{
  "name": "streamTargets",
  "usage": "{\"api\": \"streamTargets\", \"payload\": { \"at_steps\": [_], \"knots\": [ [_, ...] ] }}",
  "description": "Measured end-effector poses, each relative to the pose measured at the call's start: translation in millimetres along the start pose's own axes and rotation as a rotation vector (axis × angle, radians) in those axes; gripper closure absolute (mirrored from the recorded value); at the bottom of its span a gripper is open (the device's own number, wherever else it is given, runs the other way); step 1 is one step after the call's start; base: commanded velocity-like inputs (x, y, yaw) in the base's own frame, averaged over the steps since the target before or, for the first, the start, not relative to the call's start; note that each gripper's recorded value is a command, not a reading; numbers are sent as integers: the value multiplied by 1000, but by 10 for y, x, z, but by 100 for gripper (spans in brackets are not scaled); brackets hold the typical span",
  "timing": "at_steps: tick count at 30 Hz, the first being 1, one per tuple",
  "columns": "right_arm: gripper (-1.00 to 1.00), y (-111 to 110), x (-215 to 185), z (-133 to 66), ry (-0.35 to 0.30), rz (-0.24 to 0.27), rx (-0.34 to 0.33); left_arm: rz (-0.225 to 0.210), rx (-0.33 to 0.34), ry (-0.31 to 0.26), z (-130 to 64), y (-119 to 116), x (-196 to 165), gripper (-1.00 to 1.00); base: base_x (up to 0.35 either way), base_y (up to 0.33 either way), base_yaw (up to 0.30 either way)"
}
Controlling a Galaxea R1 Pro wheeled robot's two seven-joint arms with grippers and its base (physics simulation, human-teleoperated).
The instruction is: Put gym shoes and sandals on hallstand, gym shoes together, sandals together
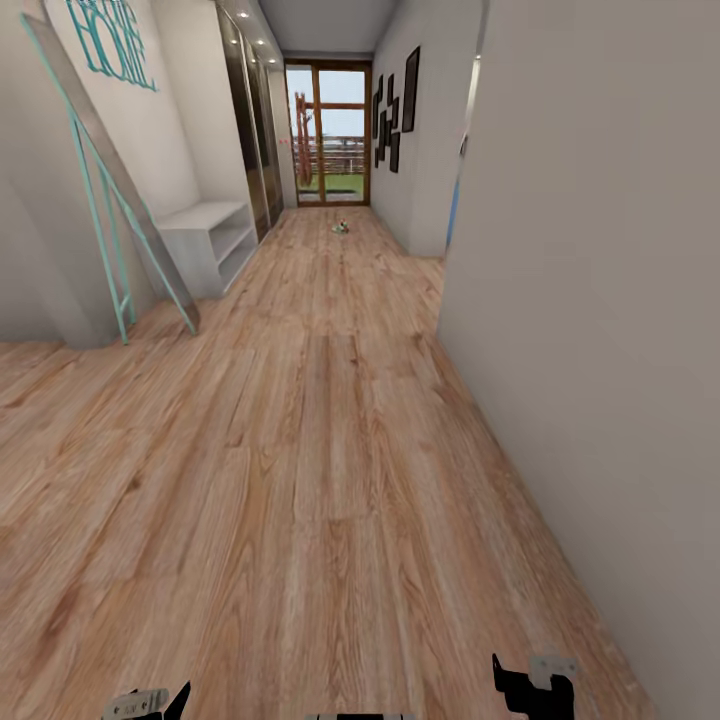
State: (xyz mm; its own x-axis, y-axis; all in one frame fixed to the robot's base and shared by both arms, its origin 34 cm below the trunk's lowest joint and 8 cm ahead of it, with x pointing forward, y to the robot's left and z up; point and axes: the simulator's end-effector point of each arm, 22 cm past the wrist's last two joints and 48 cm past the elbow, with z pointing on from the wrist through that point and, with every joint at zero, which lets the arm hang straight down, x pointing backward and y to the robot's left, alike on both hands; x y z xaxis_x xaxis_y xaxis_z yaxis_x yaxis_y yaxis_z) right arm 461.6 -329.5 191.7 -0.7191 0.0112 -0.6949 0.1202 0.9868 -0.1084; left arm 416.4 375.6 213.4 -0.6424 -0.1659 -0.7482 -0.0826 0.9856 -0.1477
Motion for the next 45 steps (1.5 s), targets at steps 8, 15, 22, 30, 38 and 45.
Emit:
{"api": "streamTargets", "payload": {
  "at_steps": [8, 15, 22, 30, 38, 45],
  "knots": [
    [-100, 1, -57, -8, -13, 2, 0, 0, 1, -11, 1, -7, -49, -100, 329, 0, 0],
    [-100, -1, -66, -9, -14, 2, 0, 0, 2, -12, 2, -10, -58, -100, 329, 0, 19],
    [-100, 10, -92, -13, -19, 4, -1, 1, 3, -19, 1, -13, -84, -100, 332, 0, 163],
    [-100, 10, -128, -17, -26, 5, -1, -1, 2, -27, 2, -15, -118, -100, 337, 0, 221],
    [-100, 8, -158, -20, -32, 6, 0, -3, 2, -34, 2, -16, -147, -100, 338, 0, 205],
    [-100, 5, -167, -20, -34, 7, 0, -5, 1, -36, 2, -14, -154, -100, 338, 0, 77]
  ]
}}
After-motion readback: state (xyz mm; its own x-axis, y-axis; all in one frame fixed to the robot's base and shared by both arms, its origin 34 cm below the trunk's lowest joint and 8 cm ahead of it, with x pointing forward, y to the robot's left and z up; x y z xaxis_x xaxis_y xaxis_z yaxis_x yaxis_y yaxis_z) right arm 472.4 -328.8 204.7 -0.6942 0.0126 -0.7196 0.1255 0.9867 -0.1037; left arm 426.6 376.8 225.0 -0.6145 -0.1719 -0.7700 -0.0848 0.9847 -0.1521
